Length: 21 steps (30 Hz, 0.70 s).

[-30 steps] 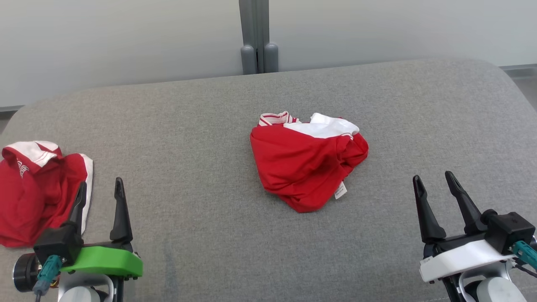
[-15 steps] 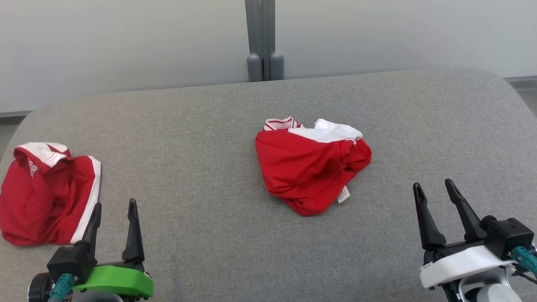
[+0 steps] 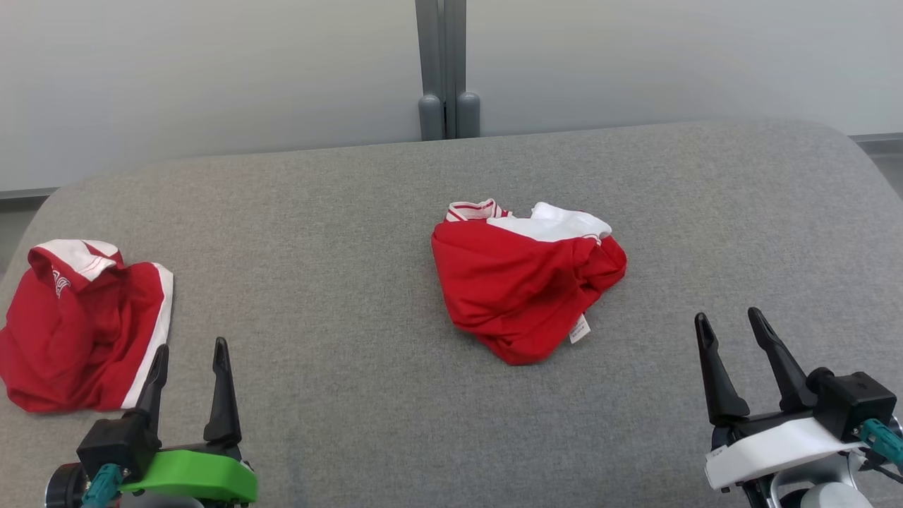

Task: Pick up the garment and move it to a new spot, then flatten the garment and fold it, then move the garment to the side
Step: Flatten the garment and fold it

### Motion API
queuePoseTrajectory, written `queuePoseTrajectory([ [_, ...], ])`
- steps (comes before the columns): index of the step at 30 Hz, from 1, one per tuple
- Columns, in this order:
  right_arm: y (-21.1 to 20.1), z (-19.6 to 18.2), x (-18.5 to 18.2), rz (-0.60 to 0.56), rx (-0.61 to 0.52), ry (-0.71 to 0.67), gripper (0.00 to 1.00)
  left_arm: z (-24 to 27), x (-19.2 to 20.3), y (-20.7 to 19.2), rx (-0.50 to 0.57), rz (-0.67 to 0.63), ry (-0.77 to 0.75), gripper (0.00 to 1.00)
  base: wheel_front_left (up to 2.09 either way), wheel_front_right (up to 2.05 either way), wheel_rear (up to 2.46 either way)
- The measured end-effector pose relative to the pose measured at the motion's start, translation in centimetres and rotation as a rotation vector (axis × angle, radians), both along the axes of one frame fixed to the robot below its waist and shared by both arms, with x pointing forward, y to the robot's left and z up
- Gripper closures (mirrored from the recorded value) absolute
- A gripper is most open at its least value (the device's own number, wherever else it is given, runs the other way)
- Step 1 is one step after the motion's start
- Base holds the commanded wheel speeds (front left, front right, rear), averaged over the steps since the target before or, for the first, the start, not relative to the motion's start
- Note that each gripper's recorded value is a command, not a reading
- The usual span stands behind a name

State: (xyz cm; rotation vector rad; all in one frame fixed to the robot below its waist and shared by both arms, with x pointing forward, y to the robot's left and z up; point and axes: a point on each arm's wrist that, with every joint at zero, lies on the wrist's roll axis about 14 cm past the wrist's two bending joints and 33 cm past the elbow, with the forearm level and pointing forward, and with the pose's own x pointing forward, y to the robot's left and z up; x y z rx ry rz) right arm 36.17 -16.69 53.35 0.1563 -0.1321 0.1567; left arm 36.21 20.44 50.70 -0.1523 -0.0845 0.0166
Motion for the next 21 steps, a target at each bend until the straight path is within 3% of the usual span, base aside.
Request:
queuePoseTrajectory([
  [21, -0.37, -0.72, 0.02, -0.009, -0.003, 0.022, 0.00, -0.09, 0.26, -0.24, 0.007, -0.001, 0.004, 0.00, 0.00, 0.00, 0.00],
])
